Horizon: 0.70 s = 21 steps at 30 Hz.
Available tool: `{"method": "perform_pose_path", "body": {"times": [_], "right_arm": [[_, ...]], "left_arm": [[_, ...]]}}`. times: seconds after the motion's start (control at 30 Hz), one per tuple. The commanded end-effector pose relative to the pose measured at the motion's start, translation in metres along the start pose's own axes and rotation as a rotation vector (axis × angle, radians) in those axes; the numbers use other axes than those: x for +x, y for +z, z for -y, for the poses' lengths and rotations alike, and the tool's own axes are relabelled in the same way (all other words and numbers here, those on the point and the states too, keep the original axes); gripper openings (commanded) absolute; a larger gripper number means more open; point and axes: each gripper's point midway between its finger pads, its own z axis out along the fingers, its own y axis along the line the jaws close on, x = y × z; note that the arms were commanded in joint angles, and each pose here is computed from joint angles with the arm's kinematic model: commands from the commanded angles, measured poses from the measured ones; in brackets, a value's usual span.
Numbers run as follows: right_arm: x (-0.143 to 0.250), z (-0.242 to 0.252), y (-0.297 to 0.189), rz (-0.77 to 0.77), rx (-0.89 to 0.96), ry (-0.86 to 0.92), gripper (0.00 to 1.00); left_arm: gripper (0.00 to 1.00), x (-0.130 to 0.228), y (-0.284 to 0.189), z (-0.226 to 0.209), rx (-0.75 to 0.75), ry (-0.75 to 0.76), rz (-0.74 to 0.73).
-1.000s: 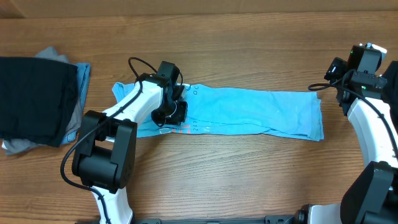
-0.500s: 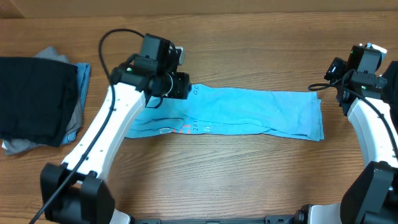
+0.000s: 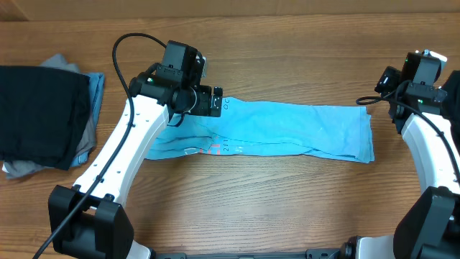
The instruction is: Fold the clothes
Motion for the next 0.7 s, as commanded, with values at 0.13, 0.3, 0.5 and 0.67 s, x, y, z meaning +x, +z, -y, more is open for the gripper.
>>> {"method": "perform_pose_path", "body": {"times": [0.13, 0.3, 0.5, 0.67], "right_arm": [[-0.001, -0.026, -0.005, -0.014, -0.156, 0.008, 1.0], [0.041, -0.032, -0.01, -0.191, -0.225, -0.032, 1.0], [0.087, -0.01, -0.011, -0.41, -0.258, 0.066, 0.94], [0.11, 0.007, -0.001, -0.489, -0.265, 0.074, 0.84]], "left_arm": [[1.0, 0.001, 0.002, -0.003, -0.018, -0.01, -0.002], [1.0, 0.001, 0.002, -0.003, -0.018, -0.01, -0.002], [1.0, 0.001, 0.002, -0.003, -0.018, -0.01, -0.002], [1.0, 0.001, 0.002, -0.003, -0.018, -0.01, -0.002]]}}
